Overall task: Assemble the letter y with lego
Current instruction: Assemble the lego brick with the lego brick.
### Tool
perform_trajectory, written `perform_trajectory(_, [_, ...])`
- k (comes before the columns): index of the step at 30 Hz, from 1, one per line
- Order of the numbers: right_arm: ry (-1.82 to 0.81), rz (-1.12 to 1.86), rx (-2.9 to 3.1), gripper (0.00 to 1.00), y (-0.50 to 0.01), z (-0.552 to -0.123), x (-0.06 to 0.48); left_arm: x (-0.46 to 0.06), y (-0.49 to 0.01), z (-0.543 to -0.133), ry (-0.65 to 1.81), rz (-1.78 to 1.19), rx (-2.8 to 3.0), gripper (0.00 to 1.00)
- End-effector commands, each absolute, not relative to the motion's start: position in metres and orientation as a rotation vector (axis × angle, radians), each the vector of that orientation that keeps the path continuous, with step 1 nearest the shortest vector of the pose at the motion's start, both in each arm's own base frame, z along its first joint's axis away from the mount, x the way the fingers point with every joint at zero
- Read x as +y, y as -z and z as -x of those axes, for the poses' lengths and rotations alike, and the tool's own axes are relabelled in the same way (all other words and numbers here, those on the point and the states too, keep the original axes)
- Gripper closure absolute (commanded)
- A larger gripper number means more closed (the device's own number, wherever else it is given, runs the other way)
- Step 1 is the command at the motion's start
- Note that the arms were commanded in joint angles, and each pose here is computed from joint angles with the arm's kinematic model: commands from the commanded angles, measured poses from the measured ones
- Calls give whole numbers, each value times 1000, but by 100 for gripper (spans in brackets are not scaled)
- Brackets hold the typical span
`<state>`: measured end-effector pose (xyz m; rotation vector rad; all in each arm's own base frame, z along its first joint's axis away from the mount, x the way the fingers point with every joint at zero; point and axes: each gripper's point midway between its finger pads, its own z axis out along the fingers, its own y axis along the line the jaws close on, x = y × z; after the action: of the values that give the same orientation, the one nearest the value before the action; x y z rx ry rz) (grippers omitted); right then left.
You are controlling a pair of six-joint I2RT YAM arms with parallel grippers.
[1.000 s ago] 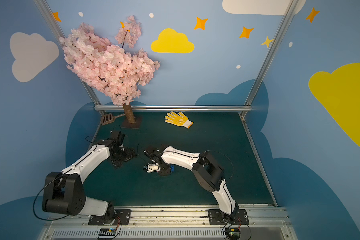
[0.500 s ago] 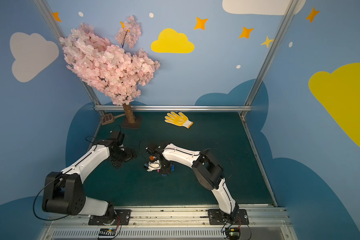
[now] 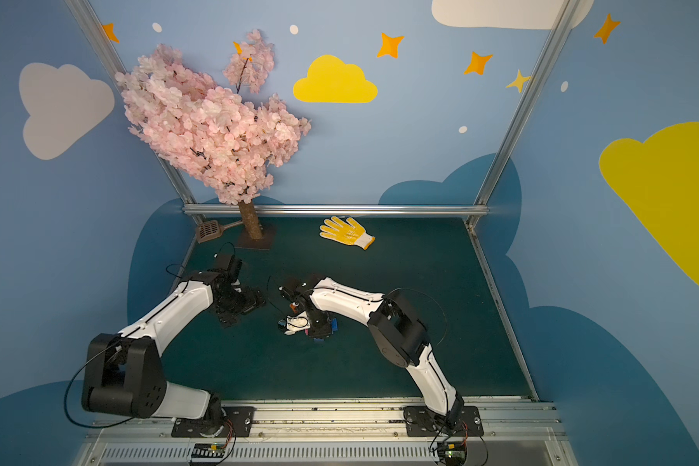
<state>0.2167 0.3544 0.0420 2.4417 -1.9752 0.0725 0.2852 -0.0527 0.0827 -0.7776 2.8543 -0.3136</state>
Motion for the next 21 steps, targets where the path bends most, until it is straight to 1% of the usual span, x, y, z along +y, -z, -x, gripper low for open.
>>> perform_trajectory(1, [-281, -2340, -1937, 100, -1, -229, 330, -54, -86, -286, 334, 762, 2856, 4])
perform_trajectory(7, [-322, -2274, -1991, 100, 9, -227, 323, -55, -87, -283, 340, 764, 2855, 4])
perform_trajectory(16, [13, -2141, -2204, 100, 2, -213, 341, -55, -86, -283, 349, 767, 2854, 4])
perform_trajectory(21, [34, -2141, -2211, 100, 2, -216, 344, -55, -87, -284, 349, 765, 2850, 4])
